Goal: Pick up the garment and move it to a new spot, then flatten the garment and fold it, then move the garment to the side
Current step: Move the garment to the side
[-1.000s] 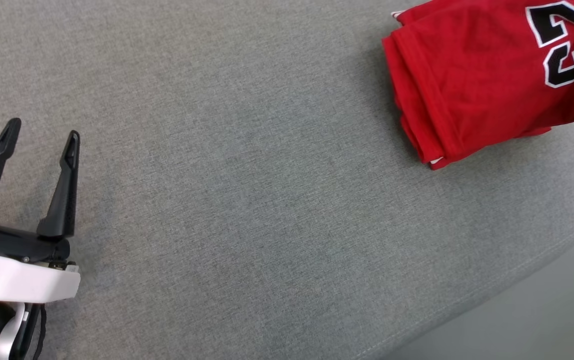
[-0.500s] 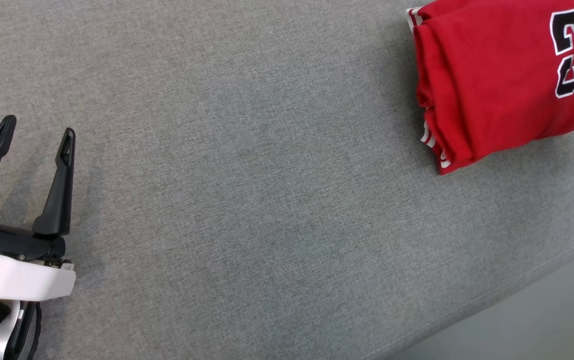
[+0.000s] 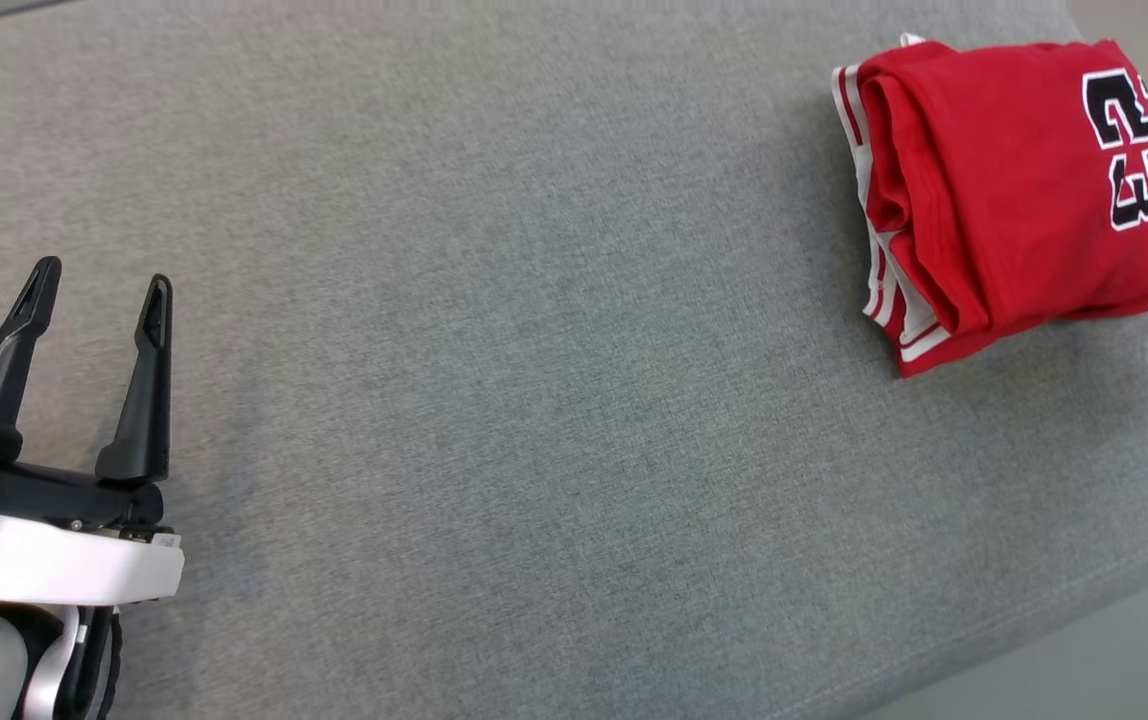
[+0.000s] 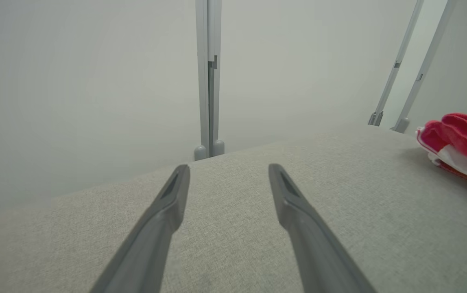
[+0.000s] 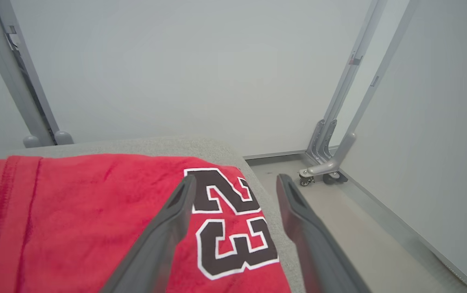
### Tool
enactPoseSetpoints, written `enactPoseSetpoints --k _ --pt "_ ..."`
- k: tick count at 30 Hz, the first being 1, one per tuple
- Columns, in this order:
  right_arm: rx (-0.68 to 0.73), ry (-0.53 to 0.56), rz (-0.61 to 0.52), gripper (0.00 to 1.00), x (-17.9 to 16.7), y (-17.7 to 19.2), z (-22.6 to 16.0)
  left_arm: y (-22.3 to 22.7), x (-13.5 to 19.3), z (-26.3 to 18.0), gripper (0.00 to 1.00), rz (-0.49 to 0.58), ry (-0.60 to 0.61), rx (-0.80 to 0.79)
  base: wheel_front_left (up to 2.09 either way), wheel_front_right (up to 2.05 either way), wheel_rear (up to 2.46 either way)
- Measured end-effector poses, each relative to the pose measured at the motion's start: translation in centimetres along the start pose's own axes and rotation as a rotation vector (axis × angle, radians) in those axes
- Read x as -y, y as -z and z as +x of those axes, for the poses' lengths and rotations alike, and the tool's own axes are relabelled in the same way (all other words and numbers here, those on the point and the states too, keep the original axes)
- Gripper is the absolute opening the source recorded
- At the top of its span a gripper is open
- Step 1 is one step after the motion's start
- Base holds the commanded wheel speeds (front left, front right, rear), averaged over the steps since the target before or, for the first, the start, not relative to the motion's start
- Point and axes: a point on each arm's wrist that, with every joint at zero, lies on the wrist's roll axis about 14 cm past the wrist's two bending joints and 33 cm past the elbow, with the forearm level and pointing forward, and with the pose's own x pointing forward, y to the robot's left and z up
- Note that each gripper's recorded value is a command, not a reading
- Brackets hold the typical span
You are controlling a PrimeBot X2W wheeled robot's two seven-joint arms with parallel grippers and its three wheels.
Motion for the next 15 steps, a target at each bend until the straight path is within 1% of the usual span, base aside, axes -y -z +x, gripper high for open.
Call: enactPoseSetpoints --k 4,8,13,15 --pt "0.086 -0.055 0.064 1.00 -3.2 -1.6 -1.2 -1.4 -0.4 -1.2 1.00 -0.004 -0.040 0.030 0.00 0.00 0.00" --pt "0.159 -0.118 0.102 1.00 -6.5 -3.0 -2.9 -2.6 -1.0 -2.8 1.00 -0.004 -0.087 0.053 0.00 0.00 0.00" --pt "0.198 -0.218 0.161 1.00 -11.4 -4.3 -4.7 -3.7 -2.2 -5.0 1.00 -0.009 -0.162 0.077 0.00 0.00 0.00" --pt "0.197 -0.262 0.165 1.00 -13.2 -4.6 -5.4 -3.6 -2.7 -6.1 1.00 -0.016 -0.198 0.074 0.00 0.00 0.00"
